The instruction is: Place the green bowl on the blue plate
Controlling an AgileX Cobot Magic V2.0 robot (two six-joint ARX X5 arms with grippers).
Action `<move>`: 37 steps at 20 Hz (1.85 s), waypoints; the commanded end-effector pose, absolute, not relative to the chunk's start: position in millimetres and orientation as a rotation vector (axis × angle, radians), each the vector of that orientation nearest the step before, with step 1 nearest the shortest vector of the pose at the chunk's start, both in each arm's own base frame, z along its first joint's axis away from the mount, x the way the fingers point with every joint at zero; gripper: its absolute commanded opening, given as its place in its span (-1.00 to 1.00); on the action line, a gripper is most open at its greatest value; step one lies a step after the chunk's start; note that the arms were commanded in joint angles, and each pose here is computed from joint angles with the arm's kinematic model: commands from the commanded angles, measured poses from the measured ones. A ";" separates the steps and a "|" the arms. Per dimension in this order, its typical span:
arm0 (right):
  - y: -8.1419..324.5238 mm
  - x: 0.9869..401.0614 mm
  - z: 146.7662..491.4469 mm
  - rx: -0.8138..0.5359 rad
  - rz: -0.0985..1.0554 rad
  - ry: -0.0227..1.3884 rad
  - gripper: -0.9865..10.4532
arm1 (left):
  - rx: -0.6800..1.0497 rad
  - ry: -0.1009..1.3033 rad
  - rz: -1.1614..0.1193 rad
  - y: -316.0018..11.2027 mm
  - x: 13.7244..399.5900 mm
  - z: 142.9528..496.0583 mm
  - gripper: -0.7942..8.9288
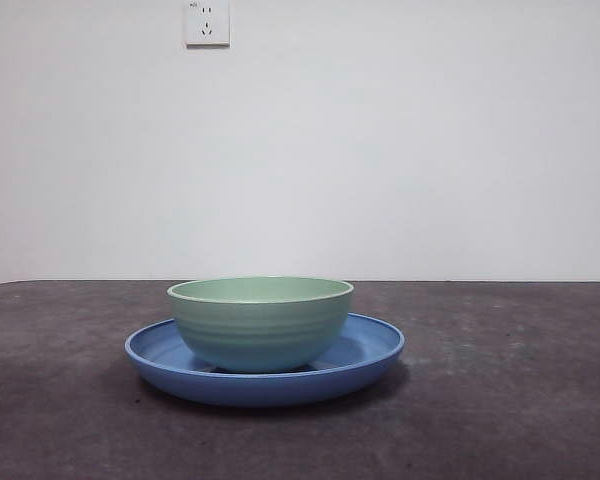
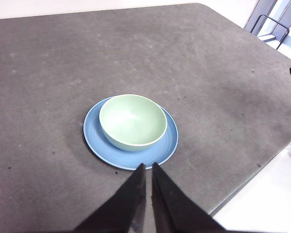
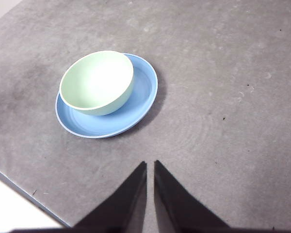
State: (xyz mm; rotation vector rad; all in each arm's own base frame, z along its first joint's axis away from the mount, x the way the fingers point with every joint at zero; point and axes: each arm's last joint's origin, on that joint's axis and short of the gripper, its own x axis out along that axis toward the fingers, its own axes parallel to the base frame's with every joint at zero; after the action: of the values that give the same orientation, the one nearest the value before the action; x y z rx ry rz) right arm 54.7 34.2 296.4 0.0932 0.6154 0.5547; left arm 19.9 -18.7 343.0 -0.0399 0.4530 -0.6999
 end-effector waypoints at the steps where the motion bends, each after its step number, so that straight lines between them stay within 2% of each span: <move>1: 34.8 54.9 298.5 0.093 0.561 0.603 -0.79 | -0.038 0.439 -0.709 -18.9 19.9 345.7 -0.79; 5: 34.8 54.9 298.5 0.093 0.562 0.603 -0.79 | -0.037 0.431 -0.674 -17.7 20.2 345.7 -0.79; 7: 34.8 54.9 298.5 0.093 0.561 0.603 -0.79 | 0.025 0.382 -0.587 -16.8 24.0 345.3 -0.79; 10: 34.8 54.9 298.5 0.093 0.561 0.603 -0.79 | 0.076 0.225 -0.406 -18.7 43.9 335.9 -0.79; 14: 34.8 54.9 298.5 0.093 0.561 0.603 -0.79 | 0.076 0.158 -0.191 -13.6 73.0 285.7 -0.79; 17: 34.8 54.9 298.5 0.094 0.561 0.603 -0.79 | 0.068 0.174 -0.106 -8.7 87.0 241.7 -0.79; 21: 34.8 54.9 298.5 0.093 0.561 0.603 -0.79 | 0.064 0.188 -0.059 -4.9 94.7 193.3 -0.79; 25: 34.8 54.9 298.5 0.093 0.561 0.603 -0.79 | 0.065 0.207 -0.053 -4.3 94.4 166.8 -0.79; 30: 34.8 54.9 298.5 0.094 0.561 0.603 -0.79 | 0.063 0.173 -0.043 -3.5 95.4 150.5 -0.79; 37: 34.8 54.9 298.5 0.093 0.561 0.603 -0.79 | 0.062 0.180 -0.037 -2.9 95.6 149.0 -0.79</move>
State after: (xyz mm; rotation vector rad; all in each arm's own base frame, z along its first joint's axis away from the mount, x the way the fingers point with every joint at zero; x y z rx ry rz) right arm 54.7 34.1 296.4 0.0931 0.6152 0.5528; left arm 94.7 -3.0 156.6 0.0465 0.1532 -0.0365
